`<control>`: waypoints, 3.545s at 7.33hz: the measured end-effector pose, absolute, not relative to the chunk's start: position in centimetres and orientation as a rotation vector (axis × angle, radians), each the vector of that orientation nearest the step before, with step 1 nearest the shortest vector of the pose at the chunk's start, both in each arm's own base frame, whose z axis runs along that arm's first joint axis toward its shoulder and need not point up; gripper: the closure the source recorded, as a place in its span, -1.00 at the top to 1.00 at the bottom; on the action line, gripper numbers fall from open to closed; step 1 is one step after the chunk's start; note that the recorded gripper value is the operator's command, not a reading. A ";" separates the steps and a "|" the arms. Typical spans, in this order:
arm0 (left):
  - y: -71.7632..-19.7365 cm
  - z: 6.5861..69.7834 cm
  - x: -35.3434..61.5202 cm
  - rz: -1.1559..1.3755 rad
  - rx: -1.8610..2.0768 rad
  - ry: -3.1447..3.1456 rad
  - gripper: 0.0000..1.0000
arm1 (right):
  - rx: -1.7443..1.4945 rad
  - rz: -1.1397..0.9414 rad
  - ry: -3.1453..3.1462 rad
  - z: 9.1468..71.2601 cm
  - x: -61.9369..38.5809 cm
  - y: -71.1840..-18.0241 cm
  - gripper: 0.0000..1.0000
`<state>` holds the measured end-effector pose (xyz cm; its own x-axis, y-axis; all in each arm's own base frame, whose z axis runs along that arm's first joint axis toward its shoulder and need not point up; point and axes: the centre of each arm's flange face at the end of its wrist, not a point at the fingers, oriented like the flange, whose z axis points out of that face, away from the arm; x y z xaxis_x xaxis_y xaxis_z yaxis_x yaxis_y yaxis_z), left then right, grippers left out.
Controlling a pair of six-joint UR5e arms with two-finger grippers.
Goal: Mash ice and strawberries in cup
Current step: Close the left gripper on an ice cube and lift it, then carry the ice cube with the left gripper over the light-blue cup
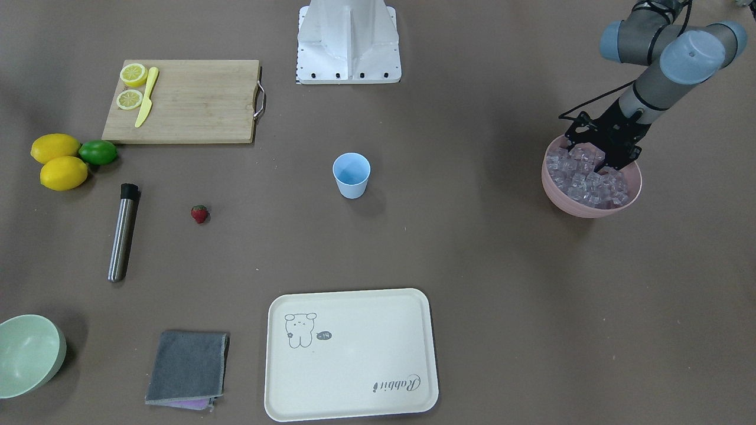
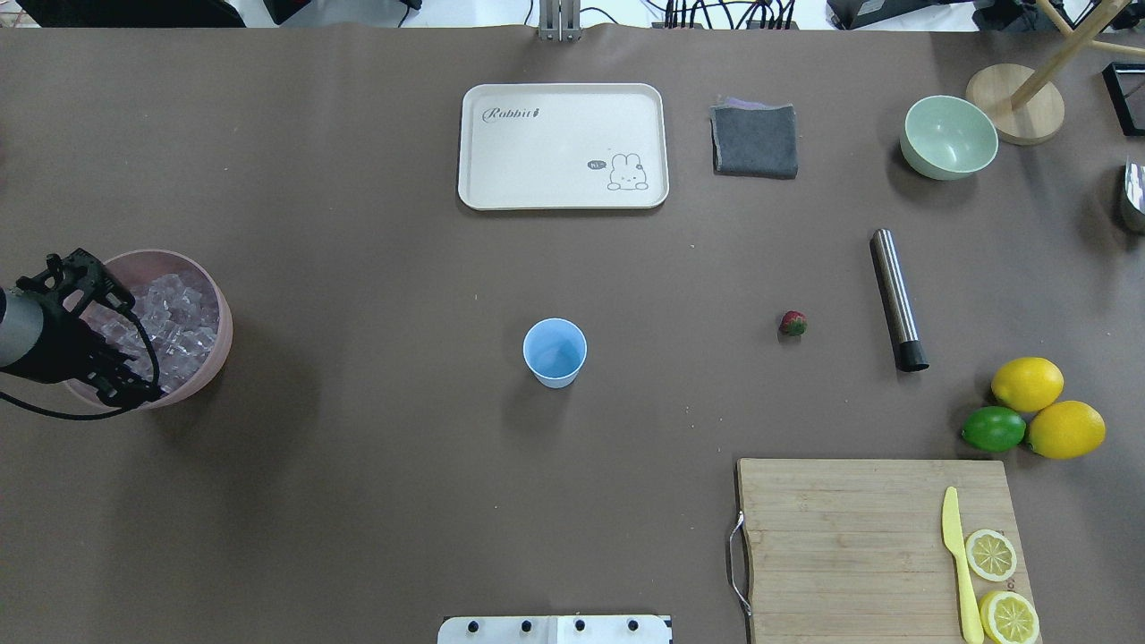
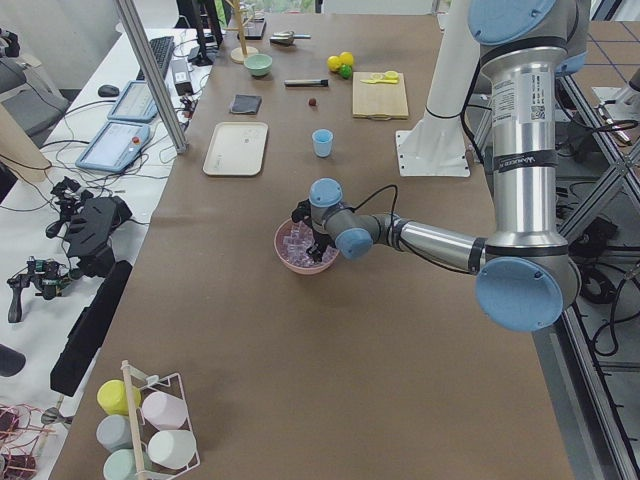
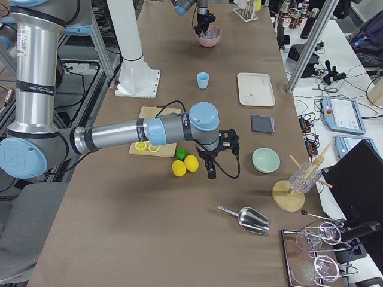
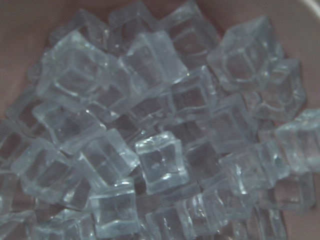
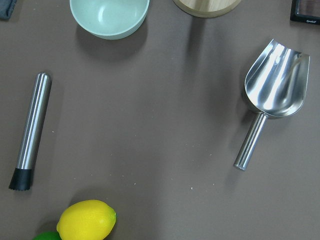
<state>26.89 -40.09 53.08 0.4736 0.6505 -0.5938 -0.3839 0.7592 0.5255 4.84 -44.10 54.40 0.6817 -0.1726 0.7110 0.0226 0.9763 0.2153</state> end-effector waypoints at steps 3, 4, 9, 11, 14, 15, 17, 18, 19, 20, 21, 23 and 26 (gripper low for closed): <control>-40.4 52.7 26.8 0.645 0.352 0.873 -1.00 | 0.196 -0.111 -0.814 54.4 4.8 -44.1 0.99; -40.7 52.5 26.6 0.640 0.358 0.873 -1.00 | 0.196 -0.110 -0.815 54.4 4.8 -44.1 0.99; -44.8 49.5 22.2 0.559 0.403 0.944 -1.00 | 0.195 -0.107 -0.815 54.3 4.8 -44.1 0.99; -47.1 47.4 21.1 0.506 0.431 0.953 -1.00 | 0.196 -0.106 -0.815 54.3 4.8 -44.1 0.99; -50.1 41.0 23.4 0.341 0.409 1.035 -1.00 | 0.196 -0.106 -0.816 54.3 4.8 -44.1 0.99; -50.5 38.7 25.1 0.299 0.393 1.070 -1.00 | 0.196 -0.106 -0.817 54.3 4.8 -44.1 0.99; -50.5 34.0 29.0 0.239 0.354 1.137 -1.00 | 0.196 -0.106 -0.817 54.3 4.8 -44.1 0.99; -50.0 31.6 31.7 0.203 0.345 1.158 -1.00 | 0.196 -0.106 -0.817 54.2 4.8 -44.1 0.99; -49.1 29.4 34.9 0.168 0.341 1.173 -1.00 | 0.197 -0.106 -0.817 54.2 4.8 -44.1 0.99; -48.0 27.1 38.2 0.129 0.339 1.190 -1.00 | 0.198 -0.107 -0.817 54.2 4.8 -44.1 0.99; -46.9 24.9 41.3 0.093 0.333 1.209 -1.00 | 0.199 -0.107 -0.817 54.1 4.8 -44.1 0.99; -44.7 21.5 46.6 0.030 0.334 1.236 -1.00 | 0.200 -0.108 -0.817 54.1 4.8 -44.1 0.99; -41.5 19.3 50.8 -0.019 0.345 1.253 -1.00 | 0.201 -0.109 -0.817 54.0 4.8 -44.2 0.99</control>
<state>50.80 -41.54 19.31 0.3194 0.1729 -0.9317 0.2015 0.9484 0.2450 4.84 -44.17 54.04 0.6806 -0.1734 0.7119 0.0191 0.9755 0.2193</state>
